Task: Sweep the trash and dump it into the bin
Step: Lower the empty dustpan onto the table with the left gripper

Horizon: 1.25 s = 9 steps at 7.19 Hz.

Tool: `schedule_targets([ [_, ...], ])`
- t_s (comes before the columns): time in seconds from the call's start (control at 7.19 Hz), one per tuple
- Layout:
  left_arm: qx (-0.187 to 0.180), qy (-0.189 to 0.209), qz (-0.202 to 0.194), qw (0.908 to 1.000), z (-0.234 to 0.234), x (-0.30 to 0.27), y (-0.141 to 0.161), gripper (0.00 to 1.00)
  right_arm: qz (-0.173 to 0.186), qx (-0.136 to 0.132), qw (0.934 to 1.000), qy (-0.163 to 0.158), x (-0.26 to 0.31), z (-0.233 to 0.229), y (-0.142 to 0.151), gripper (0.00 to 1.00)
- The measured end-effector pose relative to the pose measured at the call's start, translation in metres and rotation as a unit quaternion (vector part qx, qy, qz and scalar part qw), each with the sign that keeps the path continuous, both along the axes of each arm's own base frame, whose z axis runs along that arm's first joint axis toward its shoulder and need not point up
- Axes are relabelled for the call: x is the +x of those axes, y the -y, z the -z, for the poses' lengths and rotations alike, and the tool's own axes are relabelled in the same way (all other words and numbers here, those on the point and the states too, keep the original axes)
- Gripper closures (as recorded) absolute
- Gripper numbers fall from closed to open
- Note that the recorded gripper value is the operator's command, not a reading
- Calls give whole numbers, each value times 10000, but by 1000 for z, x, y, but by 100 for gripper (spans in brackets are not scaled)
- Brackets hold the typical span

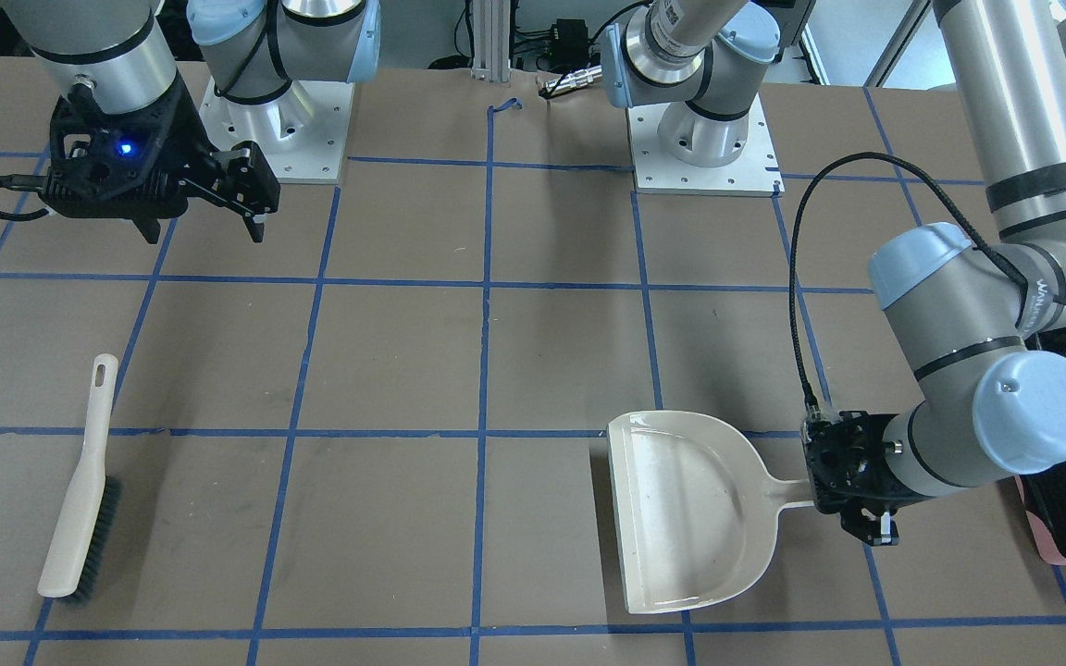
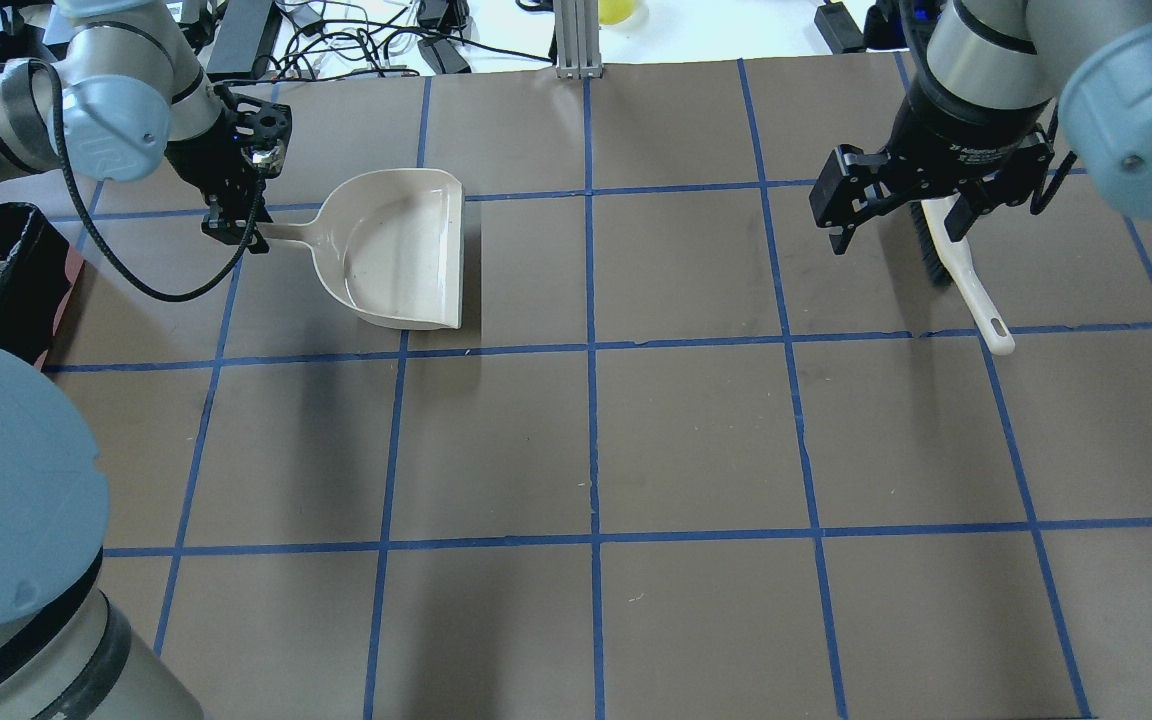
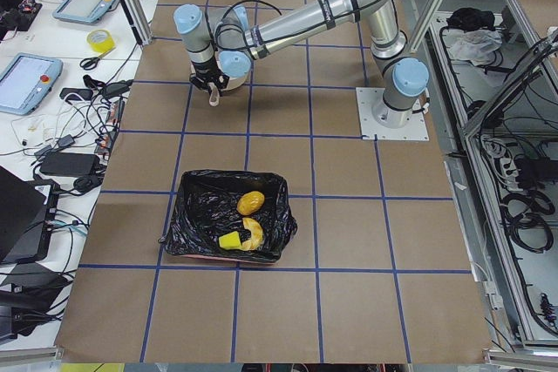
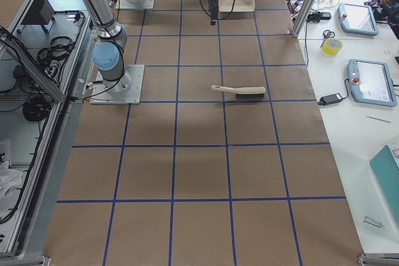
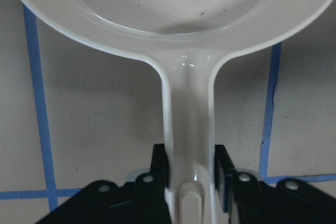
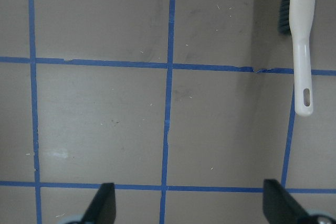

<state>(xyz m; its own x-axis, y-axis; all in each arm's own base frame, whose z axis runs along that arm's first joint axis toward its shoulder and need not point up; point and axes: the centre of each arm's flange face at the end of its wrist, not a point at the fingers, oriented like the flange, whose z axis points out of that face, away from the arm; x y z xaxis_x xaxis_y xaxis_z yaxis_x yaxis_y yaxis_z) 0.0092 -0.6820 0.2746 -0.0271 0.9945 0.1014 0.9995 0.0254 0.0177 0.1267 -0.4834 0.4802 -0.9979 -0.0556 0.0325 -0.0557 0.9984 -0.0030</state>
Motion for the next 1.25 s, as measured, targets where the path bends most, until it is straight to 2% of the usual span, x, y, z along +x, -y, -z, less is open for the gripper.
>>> schedule_targets([
  [0.42,2,-10,13,10000,14,-1,4,100,-4,11,10000,34,1,1,0,0],
  [0.56,-7,-11,25,10000,18,-3,6,78,-4,12,10000,36,1,2,0,0],
  [0.7,-12,-6,50,10000,21,-7,7,52,-3,11,10000,26,1,3,0,0],
  [0.83,-30,1,68,10000,21,-14,8,48,2,3,10000,14,1,4,0,0],
  [1.25,-143,20,41,9999,1,-46,3,48,5,-30,10000,1,1,3,0,0],
])
